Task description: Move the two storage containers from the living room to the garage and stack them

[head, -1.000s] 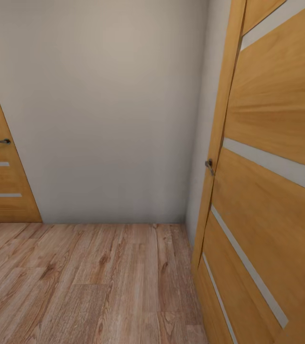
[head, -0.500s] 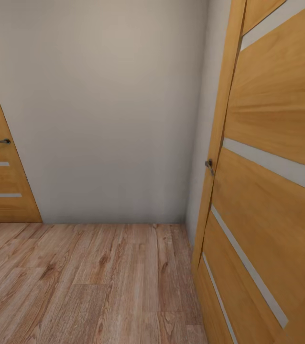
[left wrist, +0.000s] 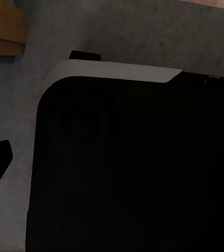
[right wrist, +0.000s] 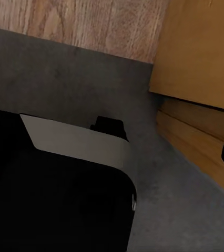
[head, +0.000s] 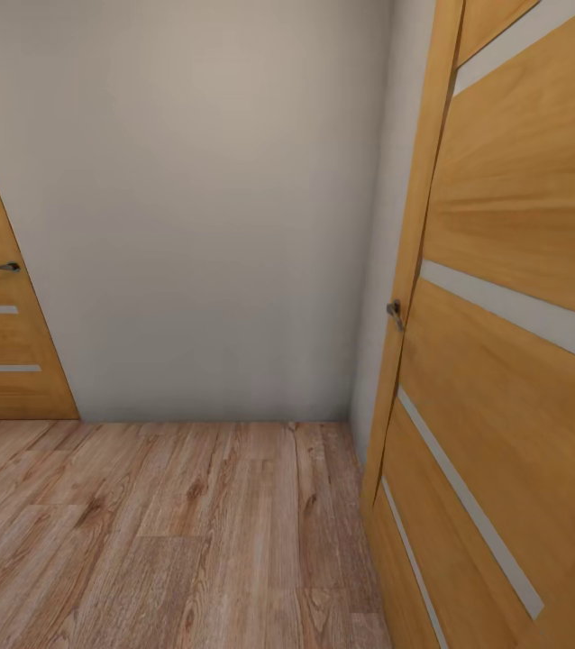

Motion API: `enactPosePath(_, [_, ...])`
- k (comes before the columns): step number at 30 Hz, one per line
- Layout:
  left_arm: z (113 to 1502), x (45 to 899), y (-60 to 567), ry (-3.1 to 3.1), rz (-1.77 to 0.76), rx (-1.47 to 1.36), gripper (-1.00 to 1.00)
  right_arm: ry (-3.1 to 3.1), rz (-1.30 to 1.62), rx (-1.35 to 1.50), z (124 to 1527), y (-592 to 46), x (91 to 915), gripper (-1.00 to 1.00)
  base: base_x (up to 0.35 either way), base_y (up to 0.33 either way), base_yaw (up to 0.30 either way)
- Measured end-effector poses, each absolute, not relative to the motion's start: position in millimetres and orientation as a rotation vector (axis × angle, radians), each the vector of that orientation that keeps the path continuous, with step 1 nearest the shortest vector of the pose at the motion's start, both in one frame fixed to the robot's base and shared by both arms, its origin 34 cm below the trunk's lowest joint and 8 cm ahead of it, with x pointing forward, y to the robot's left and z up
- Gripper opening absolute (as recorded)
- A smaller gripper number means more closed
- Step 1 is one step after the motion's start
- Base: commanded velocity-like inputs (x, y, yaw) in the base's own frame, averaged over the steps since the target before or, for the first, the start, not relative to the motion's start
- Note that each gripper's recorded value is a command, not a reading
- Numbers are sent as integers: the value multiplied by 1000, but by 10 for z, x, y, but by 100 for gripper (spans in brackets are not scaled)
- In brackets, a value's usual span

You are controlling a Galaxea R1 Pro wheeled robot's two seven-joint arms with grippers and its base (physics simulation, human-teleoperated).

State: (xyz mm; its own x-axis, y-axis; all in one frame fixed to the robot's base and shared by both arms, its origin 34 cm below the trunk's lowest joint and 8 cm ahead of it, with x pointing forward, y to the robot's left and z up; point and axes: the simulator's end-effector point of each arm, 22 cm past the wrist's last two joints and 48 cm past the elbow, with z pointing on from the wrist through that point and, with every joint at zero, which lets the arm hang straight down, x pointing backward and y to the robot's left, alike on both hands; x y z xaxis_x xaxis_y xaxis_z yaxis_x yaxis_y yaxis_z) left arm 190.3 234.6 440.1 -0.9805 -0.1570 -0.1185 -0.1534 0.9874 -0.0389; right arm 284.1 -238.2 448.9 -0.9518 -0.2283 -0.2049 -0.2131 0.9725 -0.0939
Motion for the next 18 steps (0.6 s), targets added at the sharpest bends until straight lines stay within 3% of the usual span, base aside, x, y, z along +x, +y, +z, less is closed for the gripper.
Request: enactPosePath(18, [4401,1903,2341,3010,-46,-239,100,2905,-106,-329,4489,-2395,2842,100,0,57,5])
